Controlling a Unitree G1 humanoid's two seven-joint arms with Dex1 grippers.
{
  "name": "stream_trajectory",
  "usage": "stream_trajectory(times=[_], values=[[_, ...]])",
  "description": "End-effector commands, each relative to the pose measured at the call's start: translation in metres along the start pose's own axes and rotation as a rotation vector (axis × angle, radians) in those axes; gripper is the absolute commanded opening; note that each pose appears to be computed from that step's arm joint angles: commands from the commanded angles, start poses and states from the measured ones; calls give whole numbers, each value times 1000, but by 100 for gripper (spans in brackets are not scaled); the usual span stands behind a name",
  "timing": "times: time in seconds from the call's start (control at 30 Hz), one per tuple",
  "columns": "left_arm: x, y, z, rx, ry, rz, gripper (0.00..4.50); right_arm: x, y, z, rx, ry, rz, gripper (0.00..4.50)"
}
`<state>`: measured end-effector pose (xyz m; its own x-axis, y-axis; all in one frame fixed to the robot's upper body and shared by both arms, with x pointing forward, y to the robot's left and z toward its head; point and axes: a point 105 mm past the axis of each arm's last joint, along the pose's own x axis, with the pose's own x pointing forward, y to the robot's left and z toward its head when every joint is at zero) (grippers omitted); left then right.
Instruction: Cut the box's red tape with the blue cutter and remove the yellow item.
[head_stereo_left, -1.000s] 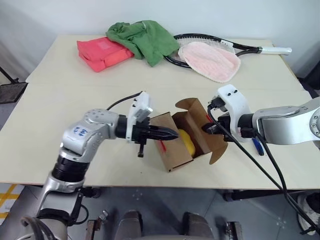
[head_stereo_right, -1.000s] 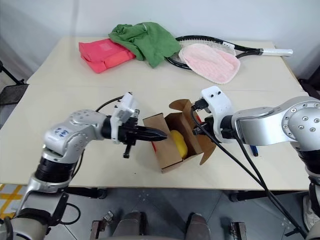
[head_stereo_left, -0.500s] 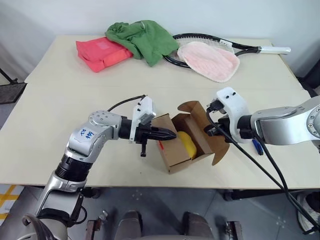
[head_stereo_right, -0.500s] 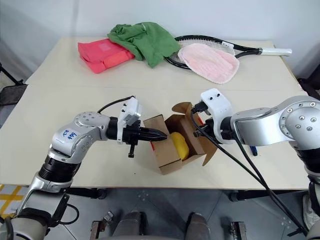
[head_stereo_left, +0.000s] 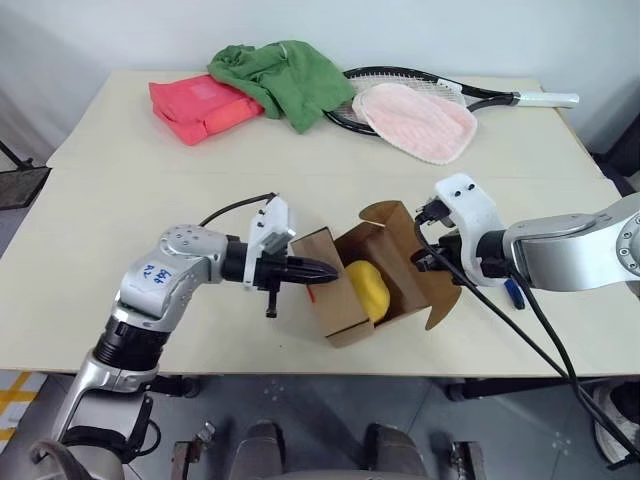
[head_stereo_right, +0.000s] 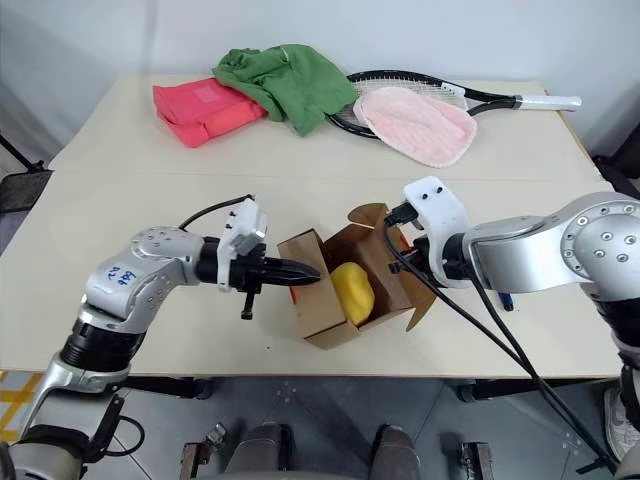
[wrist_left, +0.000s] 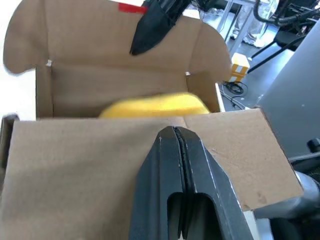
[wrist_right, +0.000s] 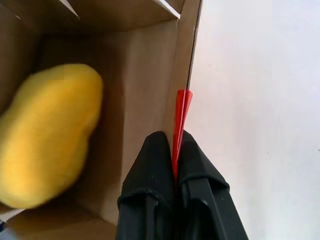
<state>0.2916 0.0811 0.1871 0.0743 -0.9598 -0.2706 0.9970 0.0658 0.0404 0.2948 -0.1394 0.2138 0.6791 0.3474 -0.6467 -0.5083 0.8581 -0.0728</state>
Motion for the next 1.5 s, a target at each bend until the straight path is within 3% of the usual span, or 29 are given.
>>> stream_trajectory(times=[0.03, 0.7, 1.27, 1.3, 1.4, 1.5], values=[[-11, -8, -10, -58, 28, -15, 0, -16, -18, 9, -2, -46, -73, 4], [-6, -8, -52, -213, 102, 55, 0, -23, -9, 3, -61, -9, -17, 4], [8, 1, -44, -240, 15, 114, 0, 0, -7, -6, -72, -48, -70, 4], [8, 1, -43, -260, 9, 115, 0, -1, -9, -5, -66, -53, -71, 25], [4, 0, -43, -277, 19, 119, 55, -6, -14, -4, -64, -64, -66, 99], [-2, 3, -48, -257, 52, 142, 143, -11, -15, 3, -68, -121, -43, 202]])
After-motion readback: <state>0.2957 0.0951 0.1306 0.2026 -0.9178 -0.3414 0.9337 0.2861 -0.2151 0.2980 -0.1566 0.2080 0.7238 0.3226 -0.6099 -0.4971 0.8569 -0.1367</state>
